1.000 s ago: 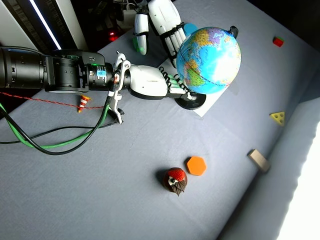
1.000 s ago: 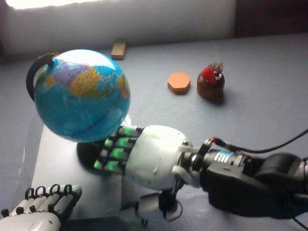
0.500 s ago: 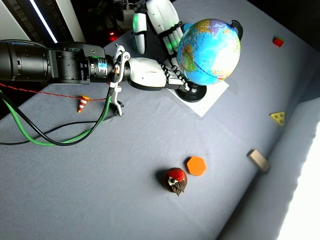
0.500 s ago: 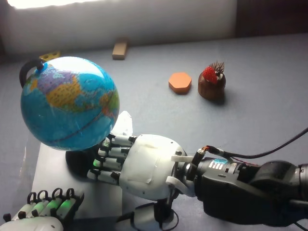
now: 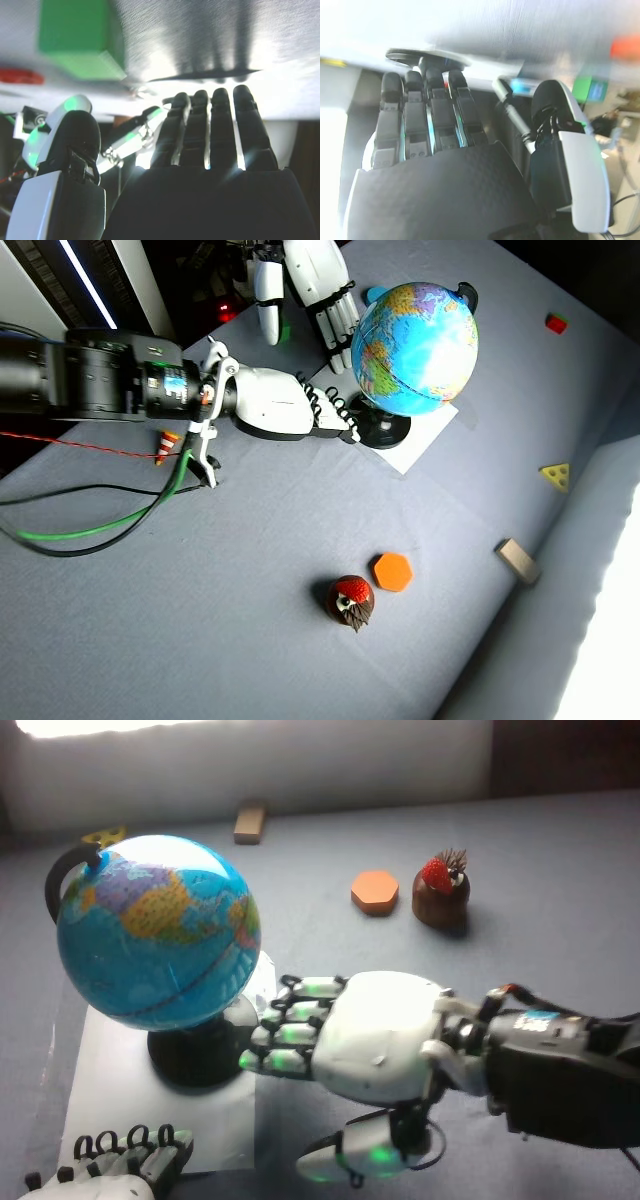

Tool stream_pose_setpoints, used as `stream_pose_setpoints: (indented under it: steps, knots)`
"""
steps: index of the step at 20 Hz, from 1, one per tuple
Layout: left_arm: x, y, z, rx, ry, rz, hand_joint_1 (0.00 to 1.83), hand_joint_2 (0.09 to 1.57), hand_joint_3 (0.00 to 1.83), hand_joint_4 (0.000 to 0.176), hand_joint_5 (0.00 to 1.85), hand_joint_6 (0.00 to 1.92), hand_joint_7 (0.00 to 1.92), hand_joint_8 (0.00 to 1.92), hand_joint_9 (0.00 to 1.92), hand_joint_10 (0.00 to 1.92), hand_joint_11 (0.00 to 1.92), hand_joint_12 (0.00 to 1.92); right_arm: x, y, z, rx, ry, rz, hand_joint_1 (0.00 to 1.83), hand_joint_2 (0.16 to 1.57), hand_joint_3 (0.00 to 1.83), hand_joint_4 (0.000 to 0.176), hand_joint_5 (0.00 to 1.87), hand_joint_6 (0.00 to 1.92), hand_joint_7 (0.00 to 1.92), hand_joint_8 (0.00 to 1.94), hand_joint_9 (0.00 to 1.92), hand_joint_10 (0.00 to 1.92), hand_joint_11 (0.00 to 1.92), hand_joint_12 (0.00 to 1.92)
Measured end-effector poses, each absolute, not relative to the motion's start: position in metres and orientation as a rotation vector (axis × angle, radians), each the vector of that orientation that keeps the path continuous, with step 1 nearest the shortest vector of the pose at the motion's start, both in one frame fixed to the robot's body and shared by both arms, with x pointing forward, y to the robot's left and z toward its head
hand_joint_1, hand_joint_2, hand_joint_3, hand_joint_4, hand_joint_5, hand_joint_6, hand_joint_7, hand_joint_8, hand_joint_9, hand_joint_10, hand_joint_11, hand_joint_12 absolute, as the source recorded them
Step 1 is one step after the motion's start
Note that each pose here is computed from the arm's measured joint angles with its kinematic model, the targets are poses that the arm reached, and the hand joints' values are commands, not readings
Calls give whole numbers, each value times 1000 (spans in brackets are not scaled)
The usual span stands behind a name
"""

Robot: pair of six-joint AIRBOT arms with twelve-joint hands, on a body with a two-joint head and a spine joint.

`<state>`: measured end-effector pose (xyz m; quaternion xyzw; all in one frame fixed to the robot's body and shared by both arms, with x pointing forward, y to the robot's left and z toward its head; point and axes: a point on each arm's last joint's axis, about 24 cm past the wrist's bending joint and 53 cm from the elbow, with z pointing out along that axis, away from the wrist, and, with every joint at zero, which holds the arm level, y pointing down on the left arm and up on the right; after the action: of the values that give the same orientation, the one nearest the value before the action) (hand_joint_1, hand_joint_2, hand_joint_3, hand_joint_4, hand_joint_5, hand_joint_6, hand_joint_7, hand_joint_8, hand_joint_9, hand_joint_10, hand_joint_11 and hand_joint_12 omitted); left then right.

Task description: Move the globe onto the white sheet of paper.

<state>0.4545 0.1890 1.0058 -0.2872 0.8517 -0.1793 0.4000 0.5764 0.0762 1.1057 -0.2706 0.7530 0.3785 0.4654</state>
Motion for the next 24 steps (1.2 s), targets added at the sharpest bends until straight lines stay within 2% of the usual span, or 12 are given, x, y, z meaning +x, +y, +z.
stream_pose_setpoints:
  steps: [3,9,14,17,18,19,20,21,22,23,24]
  knots:
    - [453,185,1017,-763,2161,-430,0,1217,1,0,0,0,0,0,0,0,0,0,579,46,1105,-517,1964,935,0,1192,0,0,173,2,174,2,153,2,0,441]
    - [438,160,1028,-854,2224,-440,0,1216,0,0,0,0,0,0,0,0,0,0,578,-5,1141,-264,1941,763,0,1191,0,0,181,5,179,3,167,8,0,449]
    - [469,142,1047,-740,2230,-438,0,1215,0,0,29,11,62,21,15,6,6,3,566,-44,1155,-53,1952,582,0,1193,1,0,244,19,231,11,195,11,0,529]
    - [475,134,1052,-743,2239,-448,0,1219,2,0,49,17,95,27,38,14,14,7,552,-61,1160,-19,1988,519,0,1191,0,0,267,19,264,11,211,13,0,656]
    - [477,132,1054,-751,2241,-450,0,1220,2,0,64,22,108,30,45,16,13,7,543,-62,1161,-22,2000,523,0,1191,0,0,284,22,295,16,225,16,0,750]
    - [479,132,1056,-758,2238,-445,0,1220,2,0,64,22,108,30,45,16,13,7,536,-59,1163,-30,2003,537,0,1191,0,0,284,22,295,16,225,16,0,750]
    - [481,131,1059,-751,2245,-430,0,1227,3,0,92,17,133,11,61,11,18,17,534,-55,1165,-35,2002,557,0,1190,0,0,318,31,347,26,263,28,0,914]
    - [484,129,1065,-749,2247,-427,0,1250,1,0,172,6,203,22,146,5,4,151,534,-52,1170,-37,1991,573,0,1182,0,0,408,60,472,53,414,87,0,1268]
    - [486,128,1071,-749,2248,-423,0,1256,0,0,280,7,322,4,262,7,0,509,538,-51,1177,-28,1974,579,0,1181,0,0,456,78,540,70,507,135,0,1436]
    - [487,128,1074,-756,2247,-413,0,1270,1,0,410,40,470,20,391,35,0,983,542,-51,1181,-14,1962,576,0,1200,0,0,537,146,666,90,533,452,44,1574]
    - [490,126,1079,-754,2243,-412,0,1299,6,0,552,103,623,64,523,87,66,1277,544,-53,1184,-3,1957,570,0,1231,3,0,641,270,797,175,547,855,143,1699]
